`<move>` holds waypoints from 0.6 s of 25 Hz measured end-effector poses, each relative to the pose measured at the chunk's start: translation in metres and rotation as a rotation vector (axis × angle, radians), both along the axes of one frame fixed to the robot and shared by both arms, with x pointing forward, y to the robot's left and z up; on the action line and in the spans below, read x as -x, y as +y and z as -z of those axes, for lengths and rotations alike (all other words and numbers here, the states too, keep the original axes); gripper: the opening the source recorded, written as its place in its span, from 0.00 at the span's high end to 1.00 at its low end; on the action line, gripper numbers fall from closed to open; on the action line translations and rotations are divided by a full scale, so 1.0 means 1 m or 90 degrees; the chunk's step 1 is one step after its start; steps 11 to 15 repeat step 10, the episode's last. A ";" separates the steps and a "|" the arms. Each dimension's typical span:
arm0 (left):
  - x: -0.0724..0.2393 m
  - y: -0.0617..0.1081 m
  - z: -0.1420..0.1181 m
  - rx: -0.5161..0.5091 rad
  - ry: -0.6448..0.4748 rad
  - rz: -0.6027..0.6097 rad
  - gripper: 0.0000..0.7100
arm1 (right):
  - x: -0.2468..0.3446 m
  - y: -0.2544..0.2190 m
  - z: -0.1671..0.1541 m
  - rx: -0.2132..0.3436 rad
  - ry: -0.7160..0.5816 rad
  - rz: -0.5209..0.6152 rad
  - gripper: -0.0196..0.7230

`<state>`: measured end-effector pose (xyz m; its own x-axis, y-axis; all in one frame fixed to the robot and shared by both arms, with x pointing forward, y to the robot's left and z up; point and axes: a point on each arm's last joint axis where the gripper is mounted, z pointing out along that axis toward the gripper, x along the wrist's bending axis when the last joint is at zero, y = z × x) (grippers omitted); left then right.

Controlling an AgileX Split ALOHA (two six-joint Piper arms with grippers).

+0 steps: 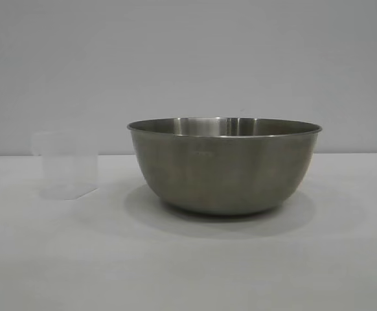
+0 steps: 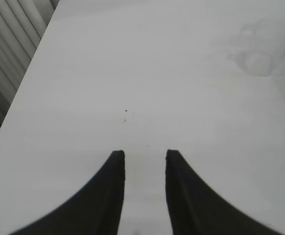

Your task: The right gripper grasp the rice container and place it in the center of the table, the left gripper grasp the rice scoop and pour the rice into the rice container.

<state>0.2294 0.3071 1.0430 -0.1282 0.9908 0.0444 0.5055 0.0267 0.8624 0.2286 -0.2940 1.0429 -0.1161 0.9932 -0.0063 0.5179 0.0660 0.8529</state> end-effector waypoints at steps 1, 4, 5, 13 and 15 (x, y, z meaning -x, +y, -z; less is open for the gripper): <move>0.000 0.000 0.000 0.000 0.000 0.000 0.73 | 0.000 0.000 0.000 0.000 0.000 0.000 0.47; 0.000 0.000 0.000 0.000 0.000 0.000 0.73 | 0.000 0.000 0.000 0.000 0.000 0.000 0.47; 0.000 0.000 0.000 0.000 0.000 0.000 0.73 | 0.000 0.000 0.000 0.000 0.000 0.000 0.47; 0.000 0.000 0.000 0.000 0.000 0.000 0.73 | 0.000 0.000 0.000 0.000 0.000 0.003 0.47; 0.000 0.000 0.000 0.000 0.000 0.000 0.73 | 0.000 0.000 0.000 0.000 0.000 0.003 0.47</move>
